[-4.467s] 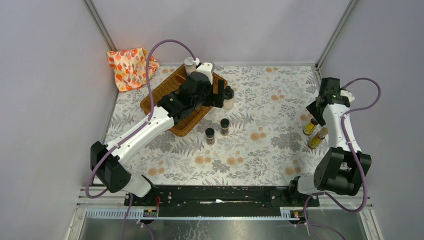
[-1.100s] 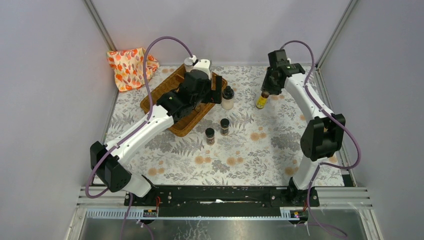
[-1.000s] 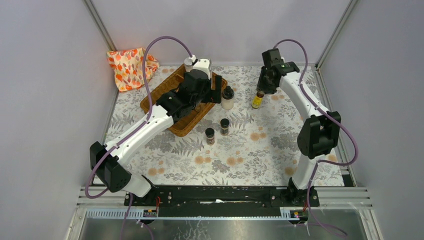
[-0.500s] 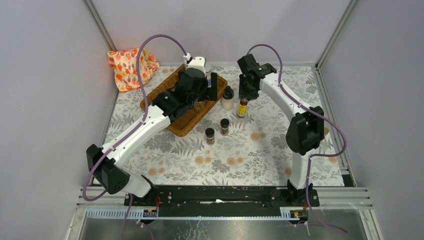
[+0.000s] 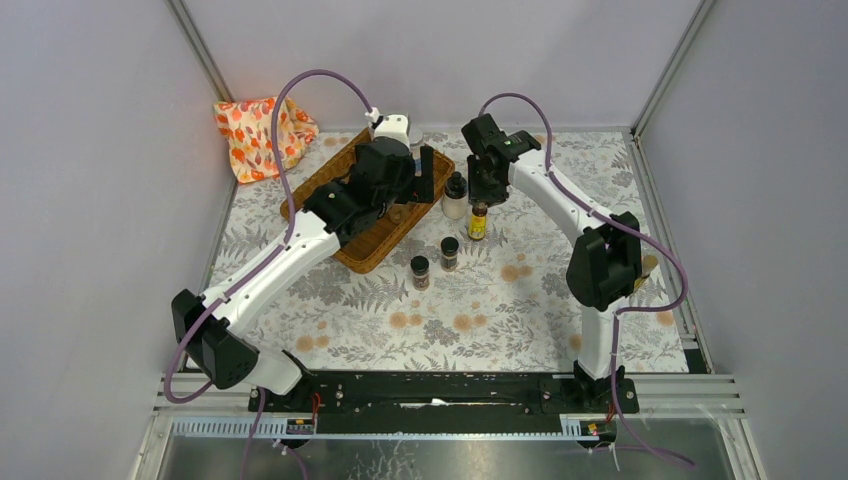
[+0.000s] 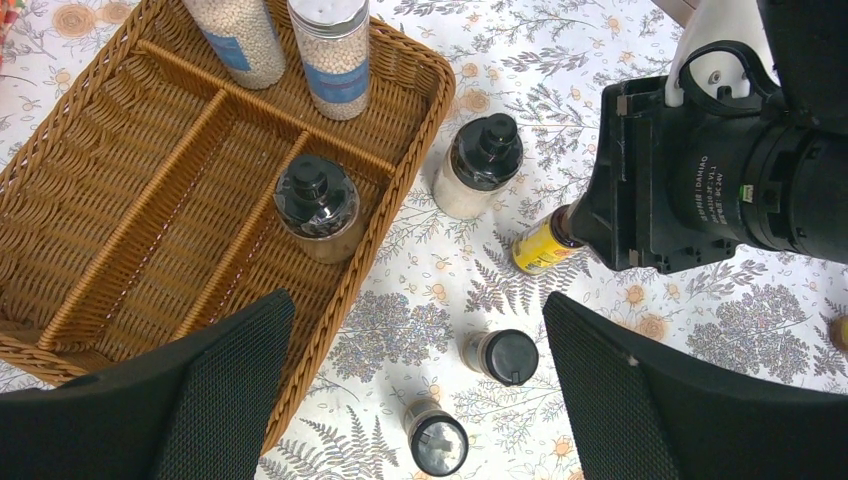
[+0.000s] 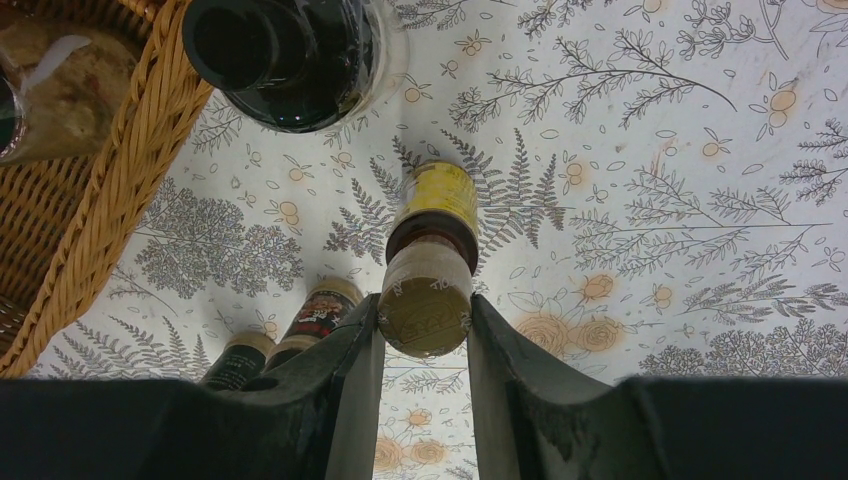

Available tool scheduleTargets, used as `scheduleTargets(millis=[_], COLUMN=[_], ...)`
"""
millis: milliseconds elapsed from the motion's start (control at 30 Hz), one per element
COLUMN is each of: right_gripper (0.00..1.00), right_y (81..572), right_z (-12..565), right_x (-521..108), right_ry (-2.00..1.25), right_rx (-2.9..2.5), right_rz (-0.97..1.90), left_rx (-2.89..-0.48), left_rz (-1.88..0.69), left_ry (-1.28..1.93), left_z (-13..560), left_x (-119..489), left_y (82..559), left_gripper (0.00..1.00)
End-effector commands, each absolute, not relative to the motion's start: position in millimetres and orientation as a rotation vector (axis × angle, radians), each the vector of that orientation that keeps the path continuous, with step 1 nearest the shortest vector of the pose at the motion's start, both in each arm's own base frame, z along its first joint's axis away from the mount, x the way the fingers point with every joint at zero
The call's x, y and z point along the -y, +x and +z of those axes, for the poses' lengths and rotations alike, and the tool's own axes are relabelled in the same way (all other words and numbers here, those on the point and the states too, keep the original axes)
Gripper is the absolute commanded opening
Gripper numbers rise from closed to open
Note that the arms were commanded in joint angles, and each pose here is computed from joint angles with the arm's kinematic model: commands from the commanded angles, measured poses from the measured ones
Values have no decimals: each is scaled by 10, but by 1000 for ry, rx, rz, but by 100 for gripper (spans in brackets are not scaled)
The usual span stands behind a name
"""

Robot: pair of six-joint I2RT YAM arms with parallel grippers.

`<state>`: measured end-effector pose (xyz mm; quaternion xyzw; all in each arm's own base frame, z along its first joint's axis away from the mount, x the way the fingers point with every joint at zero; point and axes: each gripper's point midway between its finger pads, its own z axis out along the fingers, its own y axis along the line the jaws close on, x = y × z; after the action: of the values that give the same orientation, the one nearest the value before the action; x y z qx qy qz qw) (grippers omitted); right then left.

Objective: Organize the condiment bottles
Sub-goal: Place the bottle at the center of the board, then pick up the bottle from the corner of the board.

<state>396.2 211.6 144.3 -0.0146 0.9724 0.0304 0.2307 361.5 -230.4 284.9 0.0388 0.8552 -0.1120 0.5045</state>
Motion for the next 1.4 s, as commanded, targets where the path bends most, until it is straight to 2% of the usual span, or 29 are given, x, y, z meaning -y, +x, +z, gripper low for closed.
scheduleTargets(millis=[0,67,100,200,300,533,800,1033,1367], right_gripper=[0,0,4,32,52,76,82,99,100], right_y=[4011,3986,3980,3975,3988,3999,4015,4061,4129], right_z=[1545,1513,1499,1474,1480,1497,1634,1989,3076], right_x=[-2186,-2205,-2210,-2218,-2223,-2237,-2180,-2089,-1796], right_ry=[-80,-86,-84,-90,-93,-96,-80,-45,75], right_rx=[-2633,-2637,-2636,-2635,-2631,-2624,-2581,-2494,-2191], right_rz=[105,110,112,113,115,122,108,81,58], left_rx=[-2029,-2029,-2030,-2041,-2047,-2046,-2053,-2046,-1982], left_rz=[-279,-269,-267,-267,-264,-259,-272,-269,-261], left_ry=[52,47,45,41,47,58,55,50,66], left_z=[3006,2991,2981,2931,2905,2906,2883,2917,3133], left_x=[2221,2185,2176,2176,2186,2201,2224,2195,2130], left_y=[3585,3564,3559,3549,3557,3584,3575,3556,3546], left_gripper=[99,99,99,99,99,99,99,99,99])
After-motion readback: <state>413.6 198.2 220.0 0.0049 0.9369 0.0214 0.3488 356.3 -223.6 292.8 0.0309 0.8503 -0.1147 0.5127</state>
